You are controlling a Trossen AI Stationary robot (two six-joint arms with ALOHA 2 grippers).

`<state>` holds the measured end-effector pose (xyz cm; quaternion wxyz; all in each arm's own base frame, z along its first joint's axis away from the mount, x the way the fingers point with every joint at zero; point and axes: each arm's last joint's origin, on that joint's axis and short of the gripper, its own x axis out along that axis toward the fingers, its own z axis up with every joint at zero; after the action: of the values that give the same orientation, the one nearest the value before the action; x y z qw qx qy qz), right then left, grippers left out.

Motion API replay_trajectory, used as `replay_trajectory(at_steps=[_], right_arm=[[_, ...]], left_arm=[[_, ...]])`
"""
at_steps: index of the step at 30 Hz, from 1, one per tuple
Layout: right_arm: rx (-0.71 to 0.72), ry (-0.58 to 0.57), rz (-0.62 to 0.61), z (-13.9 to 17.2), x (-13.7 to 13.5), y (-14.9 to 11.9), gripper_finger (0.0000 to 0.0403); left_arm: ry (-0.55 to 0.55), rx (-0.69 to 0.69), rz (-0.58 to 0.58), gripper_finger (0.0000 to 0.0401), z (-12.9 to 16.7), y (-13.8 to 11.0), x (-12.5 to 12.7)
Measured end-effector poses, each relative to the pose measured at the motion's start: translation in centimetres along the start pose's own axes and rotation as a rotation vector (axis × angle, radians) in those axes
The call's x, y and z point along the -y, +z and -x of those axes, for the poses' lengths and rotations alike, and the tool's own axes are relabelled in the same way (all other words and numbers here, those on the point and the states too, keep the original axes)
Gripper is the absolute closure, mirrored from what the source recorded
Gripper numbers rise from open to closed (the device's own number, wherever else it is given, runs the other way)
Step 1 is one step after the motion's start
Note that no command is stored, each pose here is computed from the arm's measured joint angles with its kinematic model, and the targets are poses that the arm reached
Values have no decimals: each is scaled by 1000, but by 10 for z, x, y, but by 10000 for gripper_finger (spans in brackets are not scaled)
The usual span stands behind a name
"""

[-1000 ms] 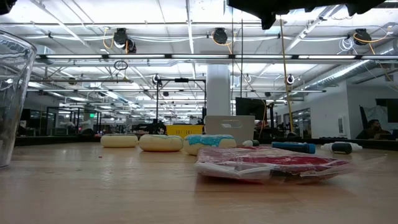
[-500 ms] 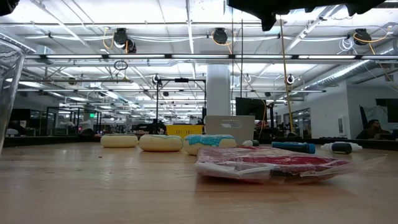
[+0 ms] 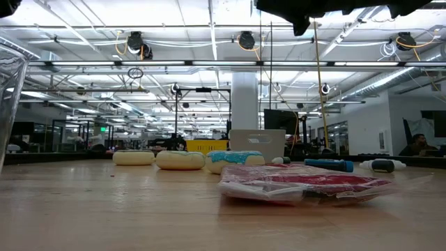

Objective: Pick & Place Food Item
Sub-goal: Stack the right red popcorn bag on top of the red popcorn bag in the transparent bin

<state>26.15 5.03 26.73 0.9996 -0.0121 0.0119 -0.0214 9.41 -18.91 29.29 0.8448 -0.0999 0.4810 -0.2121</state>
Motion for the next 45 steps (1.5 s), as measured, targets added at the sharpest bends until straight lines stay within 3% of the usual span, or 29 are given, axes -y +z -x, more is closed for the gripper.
replay_trajectory(at_steps=[10, 20, 26, 37, 45], right_arm=[[0, 0, 2, 0, 0, 0, 310], [0, 0, 1, 0, 0, 0, 310], [-1, 0, 1, 0, 0, 0, 310], [-1, 0, 1, 0, 0, 0, 310], [-1, 0, 1, 0, 0, 0, 310]], left_arm=[[39, -52, 42, 397, -3, -4, -3], [3, -87, 91, 396, -5, -4, 0], [15, -145, 140, 397, -19, -16, -8], [-2, -133, 148, 397, -32, -23, -14], [23, -122, 171, 352, -33, -19, -19]])
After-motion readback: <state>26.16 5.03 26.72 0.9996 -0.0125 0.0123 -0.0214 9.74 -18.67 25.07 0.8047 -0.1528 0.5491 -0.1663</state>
